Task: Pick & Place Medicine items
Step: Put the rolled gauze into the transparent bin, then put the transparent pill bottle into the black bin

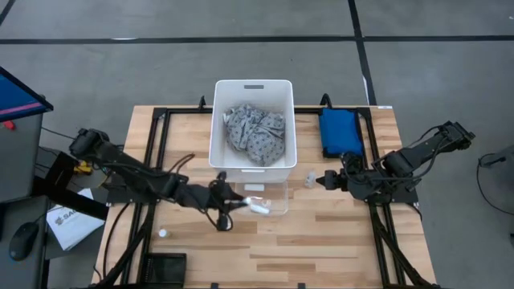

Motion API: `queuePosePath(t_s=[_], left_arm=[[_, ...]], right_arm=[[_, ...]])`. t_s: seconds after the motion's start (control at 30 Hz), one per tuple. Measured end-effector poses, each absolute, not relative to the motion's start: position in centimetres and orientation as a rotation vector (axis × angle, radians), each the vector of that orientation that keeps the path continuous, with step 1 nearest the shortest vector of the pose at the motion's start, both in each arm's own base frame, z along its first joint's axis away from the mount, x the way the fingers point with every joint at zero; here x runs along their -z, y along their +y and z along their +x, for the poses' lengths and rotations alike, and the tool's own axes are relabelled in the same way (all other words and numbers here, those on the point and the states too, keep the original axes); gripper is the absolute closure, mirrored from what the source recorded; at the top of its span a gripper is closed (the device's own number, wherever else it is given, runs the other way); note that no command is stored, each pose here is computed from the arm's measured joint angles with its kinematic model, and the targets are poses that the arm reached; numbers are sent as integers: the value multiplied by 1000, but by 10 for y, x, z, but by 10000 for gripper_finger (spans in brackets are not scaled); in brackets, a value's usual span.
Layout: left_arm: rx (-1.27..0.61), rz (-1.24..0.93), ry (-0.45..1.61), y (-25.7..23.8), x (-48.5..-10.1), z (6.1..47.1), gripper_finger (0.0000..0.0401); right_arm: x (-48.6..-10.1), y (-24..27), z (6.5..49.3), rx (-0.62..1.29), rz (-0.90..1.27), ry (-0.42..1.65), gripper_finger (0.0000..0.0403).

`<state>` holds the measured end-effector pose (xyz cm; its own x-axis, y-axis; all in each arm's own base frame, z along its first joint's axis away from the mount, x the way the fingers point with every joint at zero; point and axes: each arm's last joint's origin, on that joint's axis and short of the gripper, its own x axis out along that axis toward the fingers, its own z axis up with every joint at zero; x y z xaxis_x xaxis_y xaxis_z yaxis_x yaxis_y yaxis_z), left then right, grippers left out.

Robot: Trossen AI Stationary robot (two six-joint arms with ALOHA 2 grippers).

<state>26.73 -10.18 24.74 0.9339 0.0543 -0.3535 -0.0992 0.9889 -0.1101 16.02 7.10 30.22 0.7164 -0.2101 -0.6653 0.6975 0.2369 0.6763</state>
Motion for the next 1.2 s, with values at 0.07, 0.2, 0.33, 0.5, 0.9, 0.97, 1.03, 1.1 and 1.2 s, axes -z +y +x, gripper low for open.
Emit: queuePosePath(t_s=[0.07,0.2,0.33,0.5,0.9,0.97,1.03,1.1,1.2], left_arm=[[-57,-153,347,-106,-245,271,347],[-63,-121,330,-103,-242,277,340],[-56,-119,361,-96,-234,284,337],[-67,-118,390,-89,-226,290,326],[-64,-71,364,-82,-234,289,223],[-64,-69,365,-82,-234,289,217],[-63,-70,363,-82,-235,288,215],[-62,-71,356,-82,-236,288,217],[-47,-70,338,-85,-245,281,224]], right_arm=[[-302,72,160,647,1172,508,206],[-302,74,158,639,1162,521,206],[-301,76,158,626,1164,538,206],[-301,80,156,603,1166,556,206],[-302,83,154,591,1165,561,206],[-302,83,154,591,1163,560,206],[-302,83,154,591,1161,559,206],[-301,82,154,596,1158,553,206],[-300,80,152,642,1182,548,206]])
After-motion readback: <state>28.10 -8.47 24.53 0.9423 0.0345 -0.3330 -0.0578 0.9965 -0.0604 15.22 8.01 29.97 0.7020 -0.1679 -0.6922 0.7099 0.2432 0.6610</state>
